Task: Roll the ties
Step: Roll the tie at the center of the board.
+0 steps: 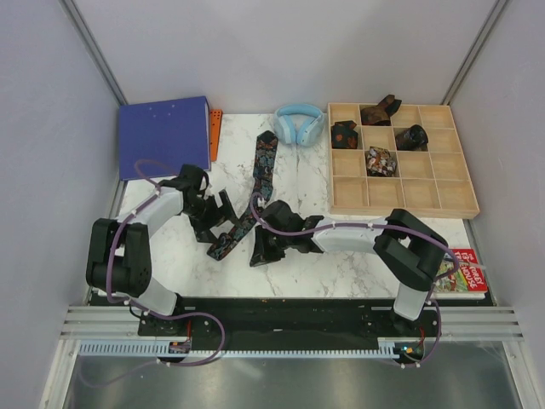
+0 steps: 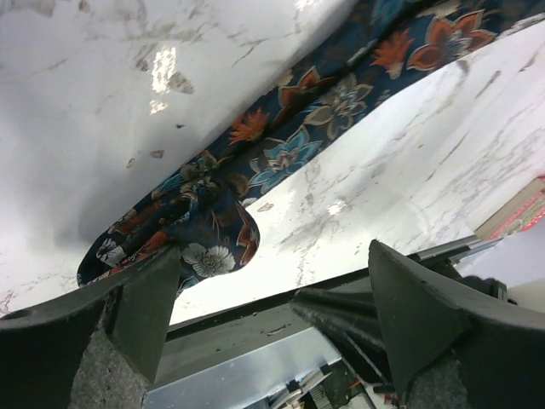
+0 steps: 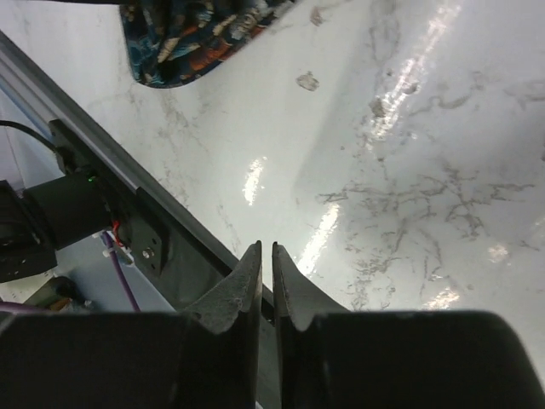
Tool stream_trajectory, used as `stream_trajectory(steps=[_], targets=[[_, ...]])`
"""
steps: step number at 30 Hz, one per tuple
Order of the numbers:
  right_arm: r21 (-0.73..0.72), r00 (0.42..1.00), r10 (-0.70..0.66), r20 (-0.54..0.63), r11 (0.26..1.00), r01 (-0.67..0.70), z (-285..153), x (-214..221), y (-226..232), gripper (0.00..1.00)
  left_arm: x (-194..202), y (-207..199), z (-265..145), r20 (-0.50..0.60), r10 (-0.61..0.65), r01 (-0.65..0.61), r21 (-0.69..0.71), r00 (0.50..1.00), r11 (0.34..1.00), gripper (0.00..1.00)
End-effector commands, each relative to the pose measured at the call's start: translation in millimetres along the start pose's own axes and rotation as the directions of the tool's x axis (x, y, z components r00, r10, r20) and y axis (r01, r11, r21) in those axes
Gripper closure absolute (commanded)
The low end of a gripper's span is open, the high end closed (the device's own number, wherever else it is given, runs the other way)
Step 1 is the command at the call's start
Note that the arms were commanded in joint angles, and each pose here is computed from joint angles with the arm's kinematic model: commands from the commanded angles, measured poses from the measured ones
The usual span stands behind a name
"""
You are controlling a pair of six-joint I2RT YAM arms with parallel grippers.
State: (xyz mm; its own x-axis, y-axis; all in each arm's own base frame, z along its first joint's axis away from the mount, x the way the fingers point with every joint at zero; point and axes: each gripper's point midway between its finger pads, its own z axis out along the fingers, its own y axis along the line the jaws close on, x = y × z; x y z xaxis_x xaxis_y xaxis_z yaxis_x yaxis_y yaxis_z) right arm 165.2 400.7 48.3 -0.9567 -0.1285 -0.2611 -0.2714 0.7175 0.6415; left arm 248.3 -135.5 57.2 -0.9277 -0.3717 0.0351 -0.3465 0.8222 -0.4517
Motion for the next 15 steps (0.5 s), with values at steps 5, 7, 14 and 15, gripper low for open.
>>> stream_trajectory(steps=[5,7,14,15], targets=[[-0.172,0.997,-0.058,0.060,0.983,0.067,-14,-44,71,0.83,-20,-34,-25,0.073,0.044,-0.051,0.102,0.996,0.993,0.02],[-0.187,0.996,-0.048,0.068,0.981,0.060,-15,-54,79,0.84,-20,-38,-33,0.092,0.052,-0.062,0.116,0.994,0.991,0.01],[-0.202,0.994,-0.023,0.111,0.978,0.045,-20,-79,87,0.86,-17,-37,-61,0.188,0.059,-0.085,0.138,0.980,0.987,0.01],[-0.204,0.993,-0.023,0.114,0.978,0.046,-21,-81,88,0.86,-17,-35,-65,0.207,0.053,-0.082,0.138,0.977,0.987,0.01]])
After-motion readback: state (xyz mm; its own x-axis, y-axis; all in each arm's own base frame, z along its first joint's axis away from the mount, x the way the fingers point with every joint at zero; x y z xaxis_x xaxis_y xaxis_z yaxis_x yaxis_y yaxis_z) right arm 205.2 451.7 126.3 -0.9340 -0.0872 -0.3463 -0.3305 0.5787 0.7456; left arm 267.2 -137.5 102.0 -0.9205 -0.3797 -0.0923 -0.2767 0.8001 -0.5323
